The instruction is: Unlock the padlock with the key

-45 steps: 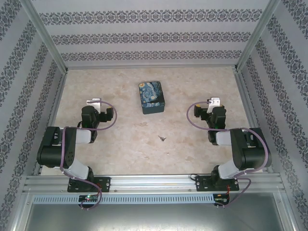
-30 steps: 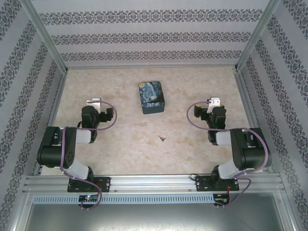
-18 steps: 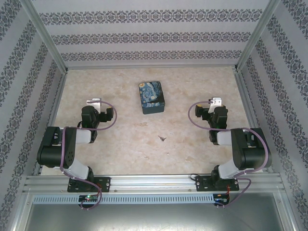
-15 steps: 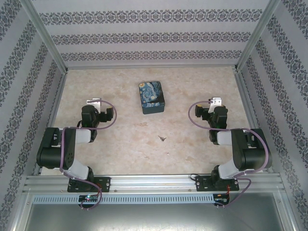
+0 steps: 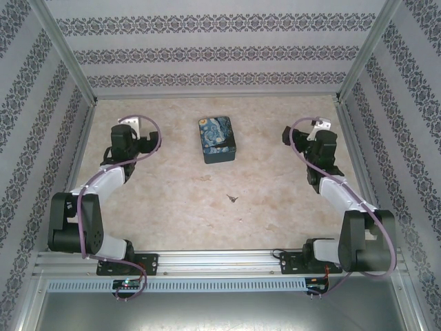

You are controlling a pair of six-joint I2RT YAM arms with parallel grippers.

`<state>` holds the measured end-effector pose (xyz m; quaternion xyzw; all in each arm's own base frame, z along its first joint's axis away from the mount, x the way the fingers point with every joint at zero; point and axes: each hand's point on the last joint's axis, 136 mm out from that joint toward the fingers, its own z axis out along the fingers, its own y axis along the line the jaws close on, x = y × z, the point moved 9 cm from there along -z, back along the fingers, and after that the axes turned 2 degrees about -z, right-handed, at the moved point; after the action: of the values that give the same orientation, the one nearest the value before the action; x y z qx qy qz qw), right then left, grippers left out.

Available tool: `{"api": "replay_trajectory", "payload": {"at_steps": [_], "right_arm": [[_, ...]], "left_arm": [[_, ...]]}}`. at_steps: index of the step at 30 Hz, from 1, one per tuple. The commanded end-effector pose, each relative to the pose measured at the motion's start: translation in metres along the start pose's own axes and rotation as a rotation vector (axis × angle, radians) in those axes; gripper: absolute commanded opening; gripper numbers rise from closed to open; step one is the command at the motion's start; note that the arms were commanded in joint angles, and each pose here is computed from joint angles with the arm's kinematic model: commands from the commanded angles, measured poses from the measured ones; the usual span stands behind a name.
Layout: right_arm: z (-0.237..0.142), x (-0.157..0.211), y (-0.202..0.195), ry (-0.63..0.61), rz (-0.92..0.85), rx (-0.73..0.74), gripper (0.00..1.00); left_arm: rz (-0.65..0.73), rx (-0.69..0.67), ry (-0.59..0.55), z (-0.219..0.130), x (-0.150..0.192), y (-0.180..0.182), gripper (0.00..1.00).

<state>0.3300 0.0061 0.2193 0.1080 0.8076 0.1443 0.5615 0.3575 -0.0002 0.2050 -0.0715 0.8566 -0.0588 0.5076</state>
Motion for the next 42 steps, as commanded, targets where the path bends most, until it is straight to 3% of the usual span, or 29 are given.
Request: {"api": "replay_trajectory", "payload": {"at_steps": [1, 8, 16, 21, 30, 35, 37, 39, 42], "right_arm": [[0.014, 0.008, 0.019, 0.154, 0.219, -0.163, 0.98], [0.054, 0.033, 0.085, 0.335, 0.331, -0.318, 0.89], [0.082, 0.077, 0.150, 0.441, 0.313, -0.298, 0.87], [0.088, 0.103, 0.185, 0.475, 0.301, -0.298, 0.86], [0.067, 0.139, 0.282, 0.606, 0.235, -0.554, 0.82], [0.040, 0.133, 0.270, 0.580, 0.225, -0.553, 0.84], [0.030, 0.125, 0.255, 0.553, 0.209, -0.512, 0.88], [0.021, 0.118, 0.238, 0.527, 0.192, -0.467, 0.98], [0.009, 0.106, 0.207, 0.471, 0.199, -0.364, 0.98]], "left_arm": [[-0.141, -0.021, 0.121, 0.006, -0.007, -0.005, 1.00], [-0.308, 0.063, 0.305, 0.039, -0.040, -0.029, 1.00], [-0.371, 0.186, 0.422, 0.078, -0.050, -0.074, 1.00], [-0.332, 0.213, 0.474, 0.096, -0.044, -0.099, 1.00], [-0.357, 0.252, 0.509, 0.117, -0.037, -0.113, 1.00], [-0.365, 0.290, 0.535, 0.135, -0.040, -0.121, 1.00], [-0.365, 0.309, 0.547, 0.144, -0.041, -0.126, 1.00], [-0.364, 0.323, 0.558, 0.154, -0.043, -0.131, 1.00], [-0.354, 0.324, 0.600, 0.169, -0.039, -0.144, 1.00]]}}
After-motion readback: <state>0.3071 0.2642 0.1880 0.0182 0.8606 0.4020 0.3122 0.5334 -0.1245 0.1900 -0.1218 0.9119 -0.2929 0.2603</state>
